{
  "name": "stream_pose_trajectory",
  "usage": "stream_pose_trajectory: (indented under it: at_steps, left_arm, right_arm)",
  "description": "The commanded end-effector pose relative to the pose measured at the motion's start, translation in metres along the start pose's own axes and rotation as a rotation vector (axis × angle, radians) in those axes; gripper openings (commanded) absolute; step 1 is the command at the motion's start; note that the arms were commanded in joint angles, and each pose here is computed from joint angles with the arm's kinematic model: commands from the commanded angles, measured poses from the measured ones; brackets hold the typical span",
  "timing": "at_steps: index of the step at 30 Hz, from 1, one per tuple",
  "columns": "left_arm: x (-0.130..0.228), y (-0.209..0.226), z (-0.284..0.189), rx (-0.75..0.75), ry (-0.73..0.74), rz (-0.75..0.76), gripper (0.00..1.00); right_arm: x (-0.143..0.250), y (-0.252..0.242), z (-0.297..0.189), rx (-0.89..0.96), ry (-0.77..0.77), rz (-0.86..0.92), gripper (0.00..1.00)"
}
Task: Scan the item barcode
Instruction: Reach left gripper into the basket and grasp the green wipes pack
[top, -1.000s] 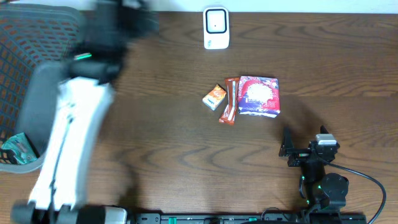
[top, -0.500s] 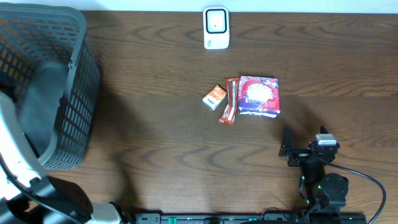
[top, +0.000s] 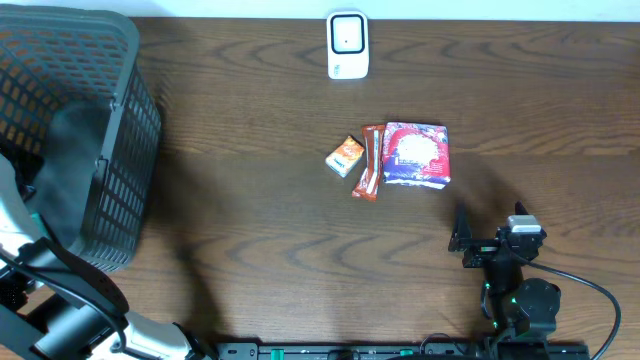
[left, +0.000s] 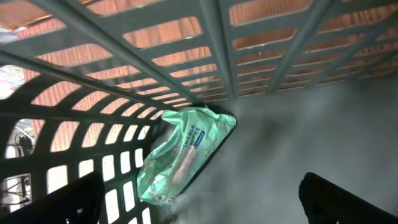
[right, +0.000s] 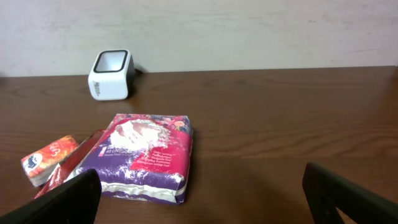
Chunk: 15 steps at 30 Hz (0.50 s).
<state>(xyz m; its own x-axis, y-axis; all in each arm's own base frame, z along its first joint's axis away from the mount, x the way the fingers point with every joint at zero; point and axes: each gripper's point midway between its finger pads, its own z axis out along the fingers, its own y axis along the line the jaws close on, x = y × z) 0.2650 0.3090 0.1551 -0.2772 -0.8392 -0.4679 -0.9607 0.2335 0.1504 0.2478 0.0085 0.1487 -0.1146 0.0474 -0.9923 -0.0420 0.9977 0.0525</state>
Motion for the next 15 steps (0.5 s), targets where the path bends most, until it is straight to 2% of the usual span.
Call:
stream_pose_trajectory:
  at_steps: [1, 15]
  left_arm:
    - [0.017, 0.0, 0.02, -0.022, 0.057, 0.072, 1.0]
    - [0.055, 0.01, 0.062, -0.063, 0.102, 0.084, 0.98]
  right_arm:
    - [0.0, -0.006, 0.0, 0.026, -0.001, 0.002, 0.99]
    - [0.0, -0.006, 0.0, 0.026, -0.001, 0.002, 0.99]
